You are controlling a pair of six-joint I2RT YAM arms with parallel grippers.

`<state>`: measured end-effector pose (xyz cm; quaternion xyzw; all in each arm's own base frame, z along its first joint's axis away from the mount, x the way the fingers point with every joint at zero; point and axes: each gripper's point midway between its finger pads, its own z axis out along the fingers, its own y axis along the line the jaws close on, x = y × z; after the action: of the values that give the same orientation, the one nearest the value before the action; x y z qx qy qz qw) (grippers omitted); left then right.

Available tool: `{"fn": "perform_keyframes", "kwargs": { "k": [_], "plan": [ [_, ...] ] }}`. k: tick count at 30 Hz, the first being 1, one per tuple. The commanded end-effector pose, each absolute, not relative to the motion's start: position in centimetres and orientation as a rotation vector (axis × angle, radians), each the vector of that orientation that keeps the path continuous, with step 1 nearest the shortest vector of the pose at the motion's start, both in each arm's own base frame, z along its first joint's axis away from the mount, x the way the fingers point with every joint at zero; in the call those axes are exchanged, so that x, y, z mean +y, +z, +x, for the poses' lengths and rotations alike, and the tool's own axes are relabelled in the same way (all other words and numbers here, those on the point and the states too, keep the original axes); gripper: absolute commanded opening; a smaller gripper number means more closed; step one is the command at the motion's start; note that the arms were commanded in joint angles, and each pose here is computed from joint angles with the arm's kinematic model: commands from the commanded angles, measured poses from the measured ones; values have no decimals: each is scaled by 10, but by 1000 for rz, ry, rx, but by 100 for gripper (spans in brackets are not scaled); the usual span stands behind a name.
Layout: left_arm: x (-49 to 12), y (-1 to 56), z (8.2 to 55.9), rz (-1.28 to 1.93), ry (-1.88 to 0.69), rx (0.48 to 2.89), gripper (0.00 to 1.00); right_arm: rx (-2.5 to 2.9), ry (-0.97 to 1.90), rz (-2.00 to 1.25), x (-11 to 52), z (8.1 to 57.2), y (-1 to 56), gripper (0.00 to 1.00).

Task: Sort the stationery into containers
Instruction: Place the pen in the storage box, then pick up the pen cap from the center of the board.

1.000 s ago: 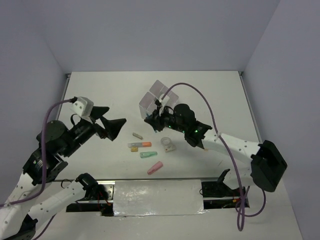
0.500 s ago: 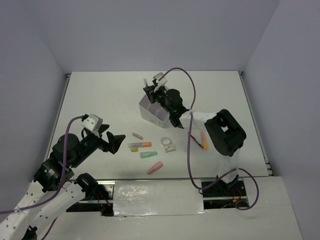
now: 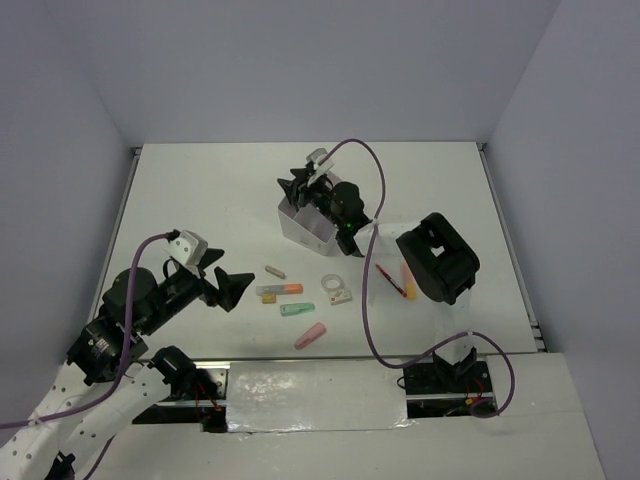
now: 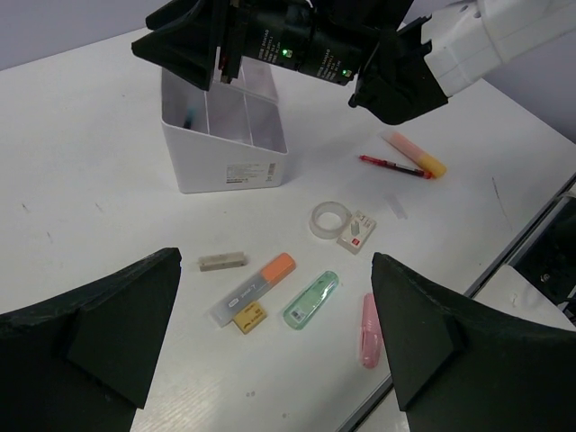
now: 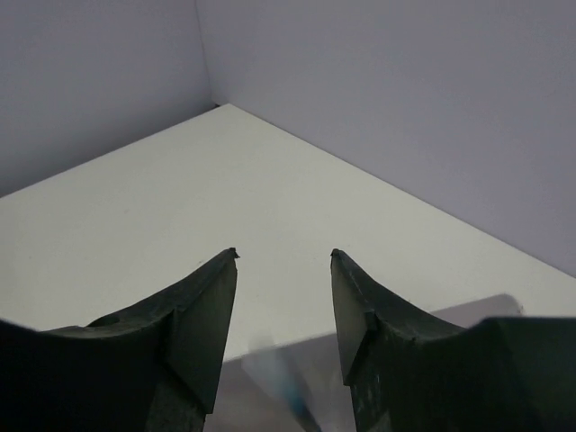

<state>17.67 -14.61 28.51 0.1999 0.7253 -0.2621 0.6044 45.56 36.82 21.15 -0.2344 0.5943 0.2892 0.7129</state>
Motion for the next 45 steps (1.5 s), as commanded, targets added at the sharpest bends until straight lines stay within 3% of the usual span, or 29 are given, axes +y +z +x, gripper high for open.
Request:
{"fn": "perform_keyframes", "kwargs": {
  "k": [1,7,11,12,13,14,19,24,25,28,36,39,45],
  "plan": [
    [-149,308,175,476,-630,1590,99,1215,687,-489,368,447,241,55],
    [-146,306,179,451,-609,1608,99,1221,687,-482,361,440,244,57],
    [-145,291,193,413,-560,1686,99,1237,654,-358,326,424,279,67],
    [-145,286,196,412,-548,1715,99,1262,605,-279,309,426,288,71],
    [-148,277,205,401,-536,1775,99,1340,585,-222,292,417,298,81],
    [-152,272,208,395,-542,1811,99,1401,550,-161,279,416,304,83],
    [-202,243,229,311,-696,2009,99,1673,370,45,195,366,296,86],
    [-279,217,234,371,-619,2098,99,1816,283,159,133,303,278,88],
    [-294,189,238,382,-581,2183,99,1771,320,186,123,288,292,88],
    [-338,166,236,420,-647,2254,99,1792,330,195,103,257,288,87],
    [-422,102,235,471,-434,2442,94,1826,255,178,69,222,288,86],
    [-439,90,237,474,-404,2448,84,1780,269,188,61,212,296,85],
    [-441,46,242,478,-245,2521,77,1740,301,154,54,197,308,85]
  ]
}}
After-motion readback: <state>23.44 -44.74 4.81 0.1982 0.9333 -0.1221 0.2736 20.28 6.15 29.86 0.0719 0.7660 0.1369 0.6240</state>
